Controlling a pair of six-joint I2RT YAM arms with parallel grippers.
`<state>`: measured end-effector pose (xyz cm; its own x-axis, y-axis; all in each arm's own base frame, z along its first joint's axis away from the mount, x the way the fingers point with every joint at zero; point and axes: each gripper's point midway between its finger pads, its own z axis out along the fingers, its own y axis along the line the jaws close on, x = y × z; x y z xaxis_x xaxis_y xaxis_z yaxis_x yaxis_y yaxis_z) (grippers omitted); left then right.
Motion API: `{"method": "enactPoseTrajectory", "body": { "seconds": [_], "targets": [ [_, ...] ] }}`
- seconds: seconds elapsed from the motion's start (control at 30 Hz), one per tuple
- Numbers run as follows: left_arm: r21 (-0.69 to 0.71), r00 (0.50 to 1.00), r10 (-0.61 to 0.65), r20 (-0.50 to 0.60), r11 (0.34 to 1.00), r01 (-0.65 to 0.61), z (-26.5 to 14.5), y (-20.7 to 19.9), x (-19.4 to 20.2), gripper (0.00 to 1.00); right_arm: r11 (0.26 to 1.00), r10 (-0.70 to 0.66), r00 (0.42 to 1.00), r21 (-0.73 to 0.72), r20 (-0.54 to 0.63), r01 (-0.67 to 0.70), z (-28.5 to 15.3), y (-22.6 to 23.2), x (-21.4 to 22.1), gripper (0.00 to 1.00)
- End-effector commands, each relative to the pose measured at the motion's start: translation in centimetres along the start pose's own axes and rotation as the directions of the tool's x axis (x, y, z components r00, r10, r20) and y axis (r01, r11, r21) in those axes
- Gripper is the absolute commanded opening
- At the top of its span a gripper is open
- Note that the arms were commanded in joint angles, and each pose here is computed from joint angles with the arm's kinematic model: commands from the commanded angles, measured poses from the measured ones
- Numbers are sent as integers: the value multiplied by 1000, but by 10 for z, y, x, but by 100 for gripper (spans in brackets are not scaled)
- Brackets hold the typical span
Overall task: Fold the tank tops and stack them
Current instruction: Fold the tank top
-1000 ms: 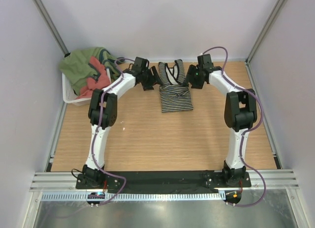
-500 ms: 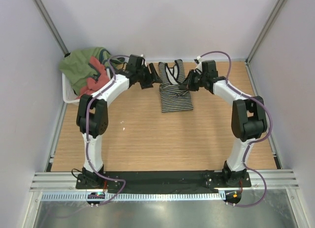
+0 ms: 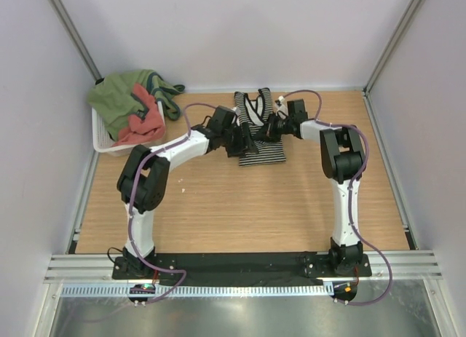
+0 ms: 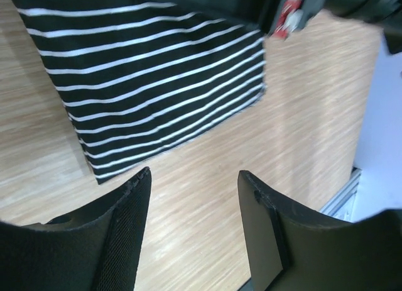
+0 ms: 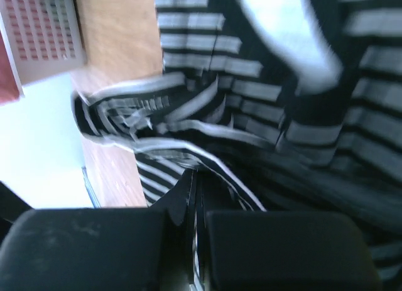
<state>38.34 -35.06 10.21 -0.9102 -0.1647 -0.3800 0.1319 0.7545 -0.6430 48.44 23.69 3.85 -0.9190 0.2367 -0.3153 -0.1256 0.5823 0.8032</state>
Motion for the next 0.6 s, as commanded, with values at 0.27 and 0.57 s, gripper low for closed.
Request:
{"method": "enactPoseTrajectory", "body": {
  "seconds": [0.27,0.57],
  "targets": [
    [-60,1000,-3,-16,998,2,29,24,-4,57,996,4,993,-92,118,7,5,25,-76,8],
    [-120,1000,21,23,993,-19,1,27,-6,57,999,21,995,43,101,-25,-18,25,-75,29]
  ]
}}
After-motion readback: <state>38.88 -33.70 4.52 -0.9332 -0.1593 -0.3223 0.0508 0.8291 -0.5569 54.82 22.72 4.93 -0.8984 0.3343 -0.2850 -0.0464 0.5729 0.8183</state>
